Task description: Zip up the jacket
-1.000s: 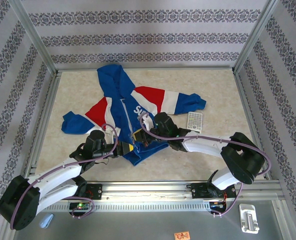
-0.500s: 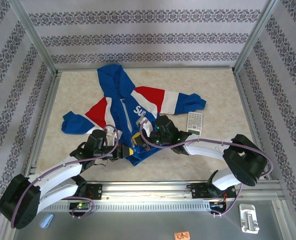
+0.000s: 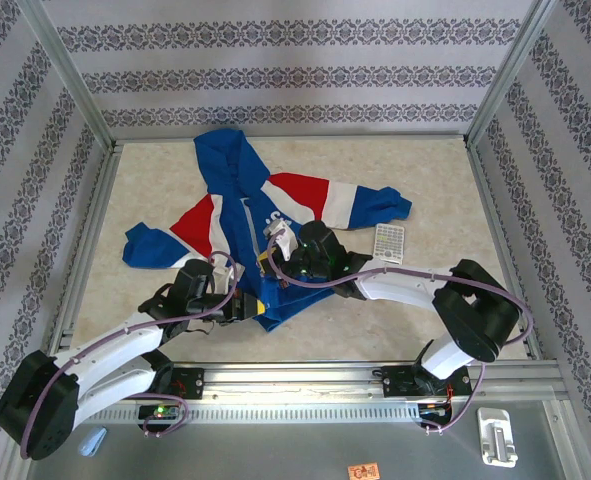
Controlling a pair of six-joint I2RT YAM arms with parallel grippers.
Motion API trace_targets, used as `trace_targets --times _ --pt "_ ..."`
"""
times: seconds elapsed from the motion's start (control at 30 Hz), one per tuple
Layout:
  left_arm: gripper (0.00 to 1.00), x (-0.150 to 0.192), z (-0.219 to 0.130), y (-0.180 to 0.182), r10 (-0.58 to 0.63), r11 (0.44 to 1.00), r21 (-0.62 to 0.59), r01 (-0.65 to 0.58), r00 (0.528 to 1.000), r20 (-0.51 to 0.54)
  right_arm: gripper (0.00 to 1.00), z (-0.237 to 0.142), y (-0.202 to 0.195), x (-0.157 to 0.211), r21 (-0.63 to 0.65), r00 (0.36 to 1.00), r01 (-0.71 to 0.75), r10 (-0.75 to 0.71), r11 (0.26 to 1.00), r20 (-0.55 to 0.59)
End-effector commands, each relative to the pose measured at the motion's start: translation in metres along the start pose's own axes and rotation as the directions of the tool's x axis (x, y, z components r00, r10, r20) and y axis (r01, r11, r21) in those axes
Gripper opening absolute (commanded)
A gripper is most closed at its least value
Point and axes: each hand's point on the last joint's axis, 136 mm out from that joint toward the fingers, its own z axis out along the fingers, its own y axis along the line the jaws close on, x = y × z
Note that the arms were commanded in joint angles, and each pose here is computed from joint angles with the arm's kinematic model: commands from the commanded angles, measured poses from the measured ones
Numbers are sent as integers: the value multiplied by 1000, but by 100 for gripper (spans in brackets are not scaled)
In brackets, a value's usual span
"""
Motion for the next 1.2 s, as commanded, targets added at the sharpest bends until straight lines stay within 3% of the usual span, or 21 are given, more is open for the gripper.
trace_targets --times 0.0,1.17 --pt "0 10 -5 1 -4 1000 -14 4 999 -49 0 -1 -20 -34 74 996 -1 -6 997 87" --pt "0 7 -12 7 1 997 -76 -2 1000 -11 0 58 -110 -81 104 993 -85 75 991 96"
